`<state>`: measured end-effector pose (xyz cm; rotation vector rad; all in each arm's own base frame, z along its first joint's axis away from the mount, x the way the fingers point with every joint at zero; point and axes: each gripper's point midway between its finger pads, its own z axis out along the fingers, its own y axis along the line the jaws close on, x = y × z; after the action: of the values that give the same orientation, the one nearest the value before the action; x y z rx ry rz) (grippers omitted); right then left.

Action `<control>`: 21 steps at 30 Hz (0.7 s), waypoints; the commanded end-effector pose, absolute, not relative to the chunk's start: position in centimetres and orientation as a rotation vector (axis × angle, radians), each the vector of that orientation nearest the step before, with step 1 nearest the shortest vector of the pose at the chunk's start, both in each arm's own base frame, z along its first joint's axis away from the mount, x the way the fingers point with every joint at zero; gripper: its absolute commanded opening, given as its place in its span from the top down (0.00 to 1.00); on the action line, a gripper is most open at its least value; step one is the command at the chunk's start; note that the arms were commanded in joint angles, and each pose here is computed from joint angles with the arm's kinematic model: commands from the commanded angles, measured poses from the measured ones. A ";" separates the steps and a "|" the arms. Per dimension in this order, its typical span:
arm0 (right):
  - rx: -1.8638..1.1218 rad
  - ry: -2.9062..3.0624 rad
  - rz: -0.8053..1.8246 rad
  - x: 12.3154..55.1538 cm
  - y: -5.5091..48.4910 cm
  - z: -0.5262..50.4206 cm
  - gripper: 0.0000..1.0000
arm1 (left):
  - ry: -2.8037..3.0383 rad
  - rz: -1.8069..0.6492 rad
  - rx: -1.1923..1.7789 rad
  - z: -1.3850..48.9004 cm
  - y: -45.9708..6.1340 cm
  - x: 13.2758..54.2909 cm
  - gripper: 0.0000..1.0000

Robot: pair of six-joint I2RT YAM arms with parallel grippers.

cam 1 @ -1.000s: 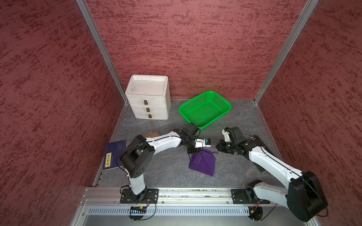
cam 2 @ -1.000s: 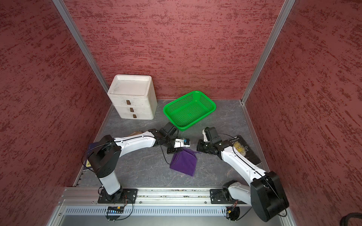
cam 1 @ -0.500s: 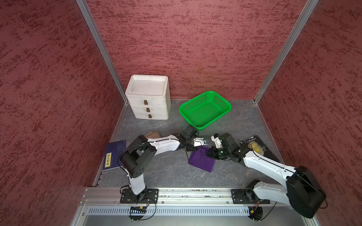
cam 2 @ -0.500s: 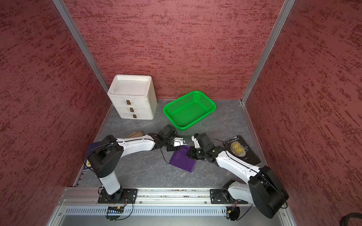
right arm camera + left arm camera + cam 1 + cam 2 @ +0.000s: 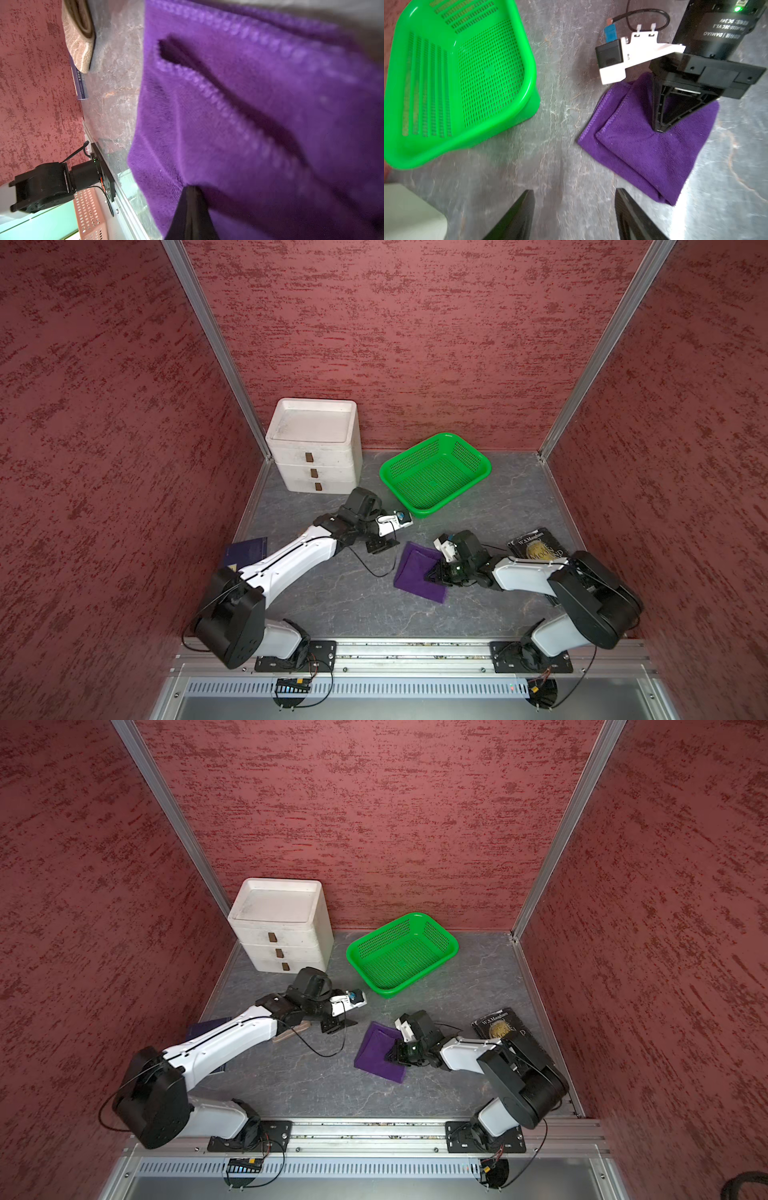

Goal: Fold the square dishcloth
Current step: Fold the cleaning item at the center of the board, then smooth out the cleaning item at the center of the board.

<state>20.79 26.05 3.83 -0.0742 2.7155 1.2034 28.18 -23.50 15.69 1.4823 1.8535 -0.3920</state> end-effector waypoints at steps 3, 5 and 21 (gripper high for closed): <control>-0.189 2.618 1.223 19.7 27.2 8.0 0.97 | 1.956 -0.577 1.386 15.6 -19.8 24.9 0.25; -0.201 2.619 1.266 18.7 27.8 7.7 0.97 | 1.981 -0.584 1.337 15.3 -18.3 24.9 0.24; -0.231 2.602 1.431 17.3 29.1 3.7 0.97 | 2.123 -0.697 0.948 15.3 -10.9 25.9 0.05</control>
<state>16.84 28.87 2.40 -0.2026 2.6201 1.4649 26.75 -10.90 14.94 0.9670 2.1358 -0.6454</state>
